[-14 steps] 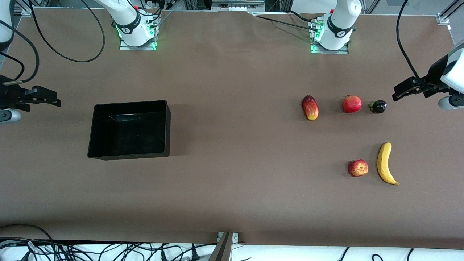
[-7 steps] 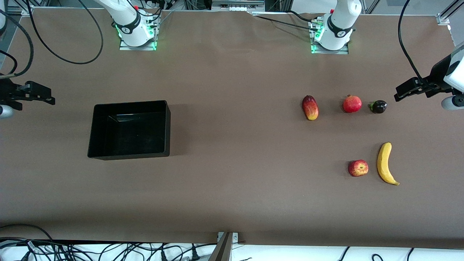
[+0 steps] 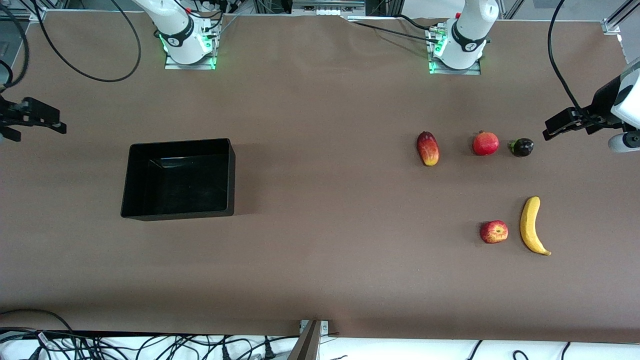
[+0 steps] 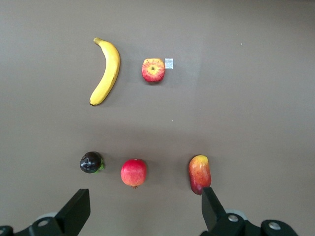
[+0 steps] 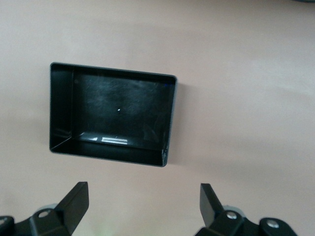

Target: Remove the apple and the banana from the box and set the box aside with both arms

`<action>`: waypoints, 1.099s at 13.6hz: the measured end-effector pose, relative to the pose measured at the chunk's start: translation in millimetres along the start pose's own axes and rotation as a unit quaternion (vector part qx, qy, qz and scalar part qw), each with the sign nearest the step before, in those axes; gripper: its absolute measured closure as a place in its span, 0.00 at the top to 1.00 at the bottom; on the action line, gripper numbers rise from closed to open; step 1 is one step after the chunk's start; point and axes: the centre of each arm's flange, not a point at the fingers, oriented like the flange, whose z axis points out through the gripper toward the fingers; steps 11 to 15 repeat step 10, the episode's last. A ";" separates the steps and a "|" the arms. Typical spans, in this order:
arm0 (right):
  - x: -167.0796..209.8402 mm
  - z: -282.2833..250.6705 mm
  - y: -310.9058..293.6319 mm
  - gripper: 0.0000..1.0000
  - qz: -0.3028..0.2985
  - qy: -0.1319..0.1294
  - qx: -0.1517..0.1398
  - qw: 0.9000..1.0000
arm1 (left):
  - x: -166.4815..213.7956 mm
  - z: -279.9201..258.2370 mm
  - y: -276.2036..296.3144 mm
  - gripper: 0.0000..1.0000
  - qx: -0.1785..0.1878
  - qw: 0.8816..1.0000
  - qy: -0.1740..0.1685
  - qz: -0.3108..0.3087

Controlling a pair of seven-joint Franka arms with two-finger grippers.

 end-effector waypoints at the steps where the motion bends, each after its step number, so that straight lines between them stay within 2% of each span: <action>1: -13.1 0.5 4.5 1.00 0.005 0.005 -0.003 1.000 | 0.0 0.2 0.0 1.00 0.000 1.000 0.000 -0.001; 4: -29.5 -0.3 -6.3 1.00 -0.001 0.011 -0.008 1.000 | 0.0 0.4 0.1 1.00 0.000 1.000 0.000 -0.001; 15: -23.8 6.1 -22.8 1.00 -0.019 0.006 -0.016 1.000 | 0.0 0.4 0.1 1.00 0.000 1.000 0.000 -0.002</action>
